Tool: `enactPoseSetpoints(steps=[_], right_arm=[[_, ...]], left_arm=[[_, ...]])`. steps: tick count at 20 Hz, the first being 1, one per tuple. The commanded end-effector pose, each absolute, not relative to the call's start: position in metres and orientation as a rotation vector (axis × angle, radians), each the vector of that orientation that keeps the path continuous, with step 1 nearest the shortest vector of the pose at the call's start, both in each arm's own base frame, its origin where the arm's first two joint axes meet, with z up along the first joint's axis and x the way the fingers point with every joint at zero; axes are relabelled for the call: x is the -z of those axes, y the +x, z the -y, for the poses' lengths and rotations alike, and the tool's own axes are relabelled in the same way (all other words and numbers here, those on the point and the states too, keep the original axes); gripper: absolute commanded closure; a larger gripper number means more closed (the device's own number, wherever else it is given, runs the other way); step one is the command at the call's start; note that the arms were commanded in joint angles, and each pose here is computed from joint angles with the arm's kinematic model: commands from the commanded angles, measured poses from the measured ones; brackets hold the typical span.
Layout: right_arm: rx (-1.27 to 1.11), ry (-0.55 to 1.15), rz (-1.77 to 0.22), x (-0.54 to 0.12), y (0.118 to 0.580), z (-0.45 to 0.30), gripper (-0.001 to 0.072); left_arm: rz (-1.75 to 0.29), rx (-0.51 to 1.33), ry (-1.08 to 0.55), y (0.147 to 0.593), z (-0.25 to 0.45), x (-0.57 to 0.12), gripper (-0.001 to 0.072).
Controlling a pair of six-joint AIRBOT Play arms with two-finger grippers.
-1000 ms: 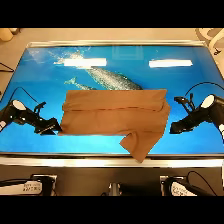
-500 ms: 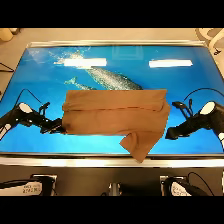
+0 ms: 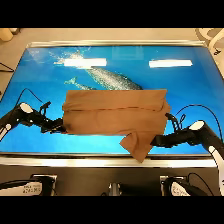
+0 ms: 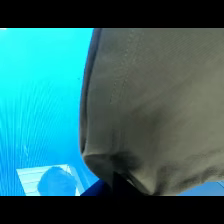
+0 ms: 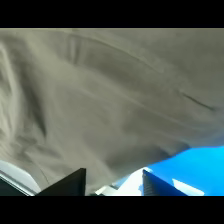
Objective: Fold the shirts.
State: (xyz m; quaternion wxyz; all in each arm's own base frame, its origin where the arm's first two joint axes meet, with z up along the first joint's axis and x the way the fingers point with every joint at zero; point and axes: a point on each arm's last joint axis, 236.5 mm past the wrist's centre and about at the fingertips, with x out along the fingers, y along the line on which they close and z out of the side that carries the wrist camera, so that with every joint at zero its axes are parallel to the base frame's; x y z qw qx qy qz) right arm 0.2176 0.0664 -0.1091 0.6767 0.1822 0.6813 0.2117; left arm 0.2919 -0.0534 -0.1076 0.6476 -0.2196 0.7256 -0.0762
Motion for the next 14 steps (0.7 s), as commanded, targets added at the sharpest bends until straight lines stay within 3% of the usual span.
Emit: enactPoseSetpoints(steps=[1, 2, 3, 4, 5, 9, 14], right_arm=[[-0.403, 0.471, -1.456, 0.122, 0.231, -0.069, 0.0348], [-0.389, 0.469, -1.446, 0.123, 0.234, -0.066, 0.0358], [-0.384, 0.467, -1.441, 0.123, 0.235, -0.066, 0.0458], [-0.385, 0.466, -1.441, 0.123, 0.235, -0.066, 0.0628], [-0.390, 0.462, -1.437, 0.122, 0.236, -0.066, 0.0690], [-0.493, 0.358, -1.364, 0.091, 0.265, -0.063, 0.0691], [-0.443, 0.197, -1.037, -0.009, 0.380, -0.030, 0.0692]], left_arm=[[-1.662, 0.181, -0.501, 0.289, 0.055, 0.106, 0.0684], [-1.662, 0.181, -0.501, 0.289, 0.055, 0.106, 0.0684], [-1.662, 0.181, -0.502, 0.289, 0.055, 0.106, 0.0684], [-1.662, 0.181, -0.502, 0.289, 0.055, 0.106, 0.0684], [-1.661, 0.181, -0.502, 0.289, 0.055, 0.106, 0.0683], [-1.593, 0.267, -0.496, 0.303, 0.065, 0.092, 0.0684], [-1.379, 0.221, -0.515, 0.372, 0.057, 0.040, 0.0688]])
